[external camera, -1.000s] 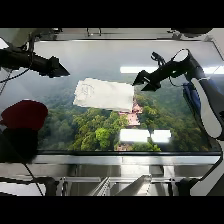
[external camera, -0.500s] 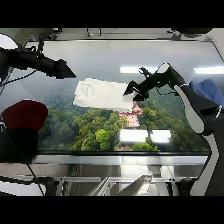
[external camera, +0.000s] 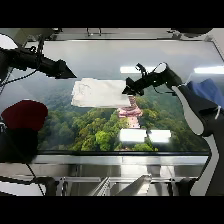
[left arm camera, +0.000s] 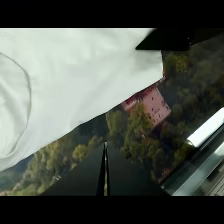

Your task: Fold the shirts.

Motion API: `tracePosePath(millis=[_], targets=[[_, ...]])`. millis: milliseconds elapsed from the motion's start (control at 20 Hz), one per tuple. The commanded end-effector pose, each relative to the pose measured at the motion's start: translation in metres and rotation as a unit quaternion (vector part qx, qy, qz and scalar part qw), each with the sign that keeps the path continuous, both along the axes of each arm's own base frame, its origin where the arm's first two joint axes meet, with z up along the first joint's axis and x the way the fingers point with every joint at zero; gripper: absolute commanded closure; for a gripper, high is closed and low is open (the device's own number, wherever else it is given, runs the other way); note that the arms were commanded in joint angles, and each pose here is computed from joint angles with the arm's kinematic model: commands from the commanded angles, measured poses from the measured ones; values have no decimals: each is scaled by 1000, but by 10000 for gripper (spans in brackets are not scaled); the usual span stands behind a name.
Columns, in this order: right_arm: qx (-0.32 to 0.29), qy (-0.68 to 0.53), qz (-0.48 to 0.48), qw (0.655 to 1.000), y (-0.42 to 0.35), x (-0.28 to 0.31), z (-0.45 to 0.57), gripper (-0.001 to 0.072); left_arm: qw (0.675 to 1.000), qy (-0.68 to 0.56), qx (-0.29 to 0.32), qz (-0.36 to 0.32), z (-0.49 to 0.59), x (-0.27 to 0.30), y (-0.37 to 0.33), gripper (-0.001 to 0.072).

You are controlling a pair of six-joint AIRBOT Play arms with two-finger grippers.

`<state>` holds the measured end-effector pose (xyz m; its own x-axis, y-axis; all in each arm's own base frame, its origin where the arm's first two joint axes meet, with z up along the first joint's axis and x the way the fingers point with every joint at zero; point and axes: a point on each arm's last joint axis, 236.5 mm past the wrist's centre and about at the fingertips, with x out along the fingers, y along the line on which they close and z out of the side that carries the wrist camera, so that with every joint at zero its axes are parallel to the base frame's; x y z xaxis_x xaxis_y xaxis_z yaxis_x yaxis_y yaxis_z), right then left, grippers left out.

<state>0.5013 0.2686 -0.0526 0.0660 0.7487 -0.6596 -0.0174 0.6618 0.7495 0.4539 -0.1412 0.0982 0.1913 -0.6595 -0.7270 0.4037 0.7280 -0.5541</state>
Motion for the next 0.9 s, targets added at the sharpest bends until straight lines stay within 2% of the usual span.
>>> tracePosePath(millis=[0, 200, 350, 450, 600, 850], targets=[[11, -78, -54, 995, -37, 34, 65, 689, 1000, 1, 0, 0, 0, 0, 0, 698], [15, -176, -236, 956, -172, 98, 164, 689, 1000, 1, 0, 0, 0, 0, 0, 698], [26, -189, -362, 912, -292, 104, 215, 689, 1000, 1, 0, -1, 0, -1, 0, 698], [5, -169, -410, 896, -353, 82, 221, 689, 1000, 4, 0, -4, -1, -3, 0, 697], [-62, -105, -454, 882, -420, 28, 214, 689, 1000, 8, 0, -6, -1, -5, -1, 698], [-172, 29, -507, 844, -475, -67, 196, 689, 1000, 8, 0, -6, -1, -4, -1, 698]])
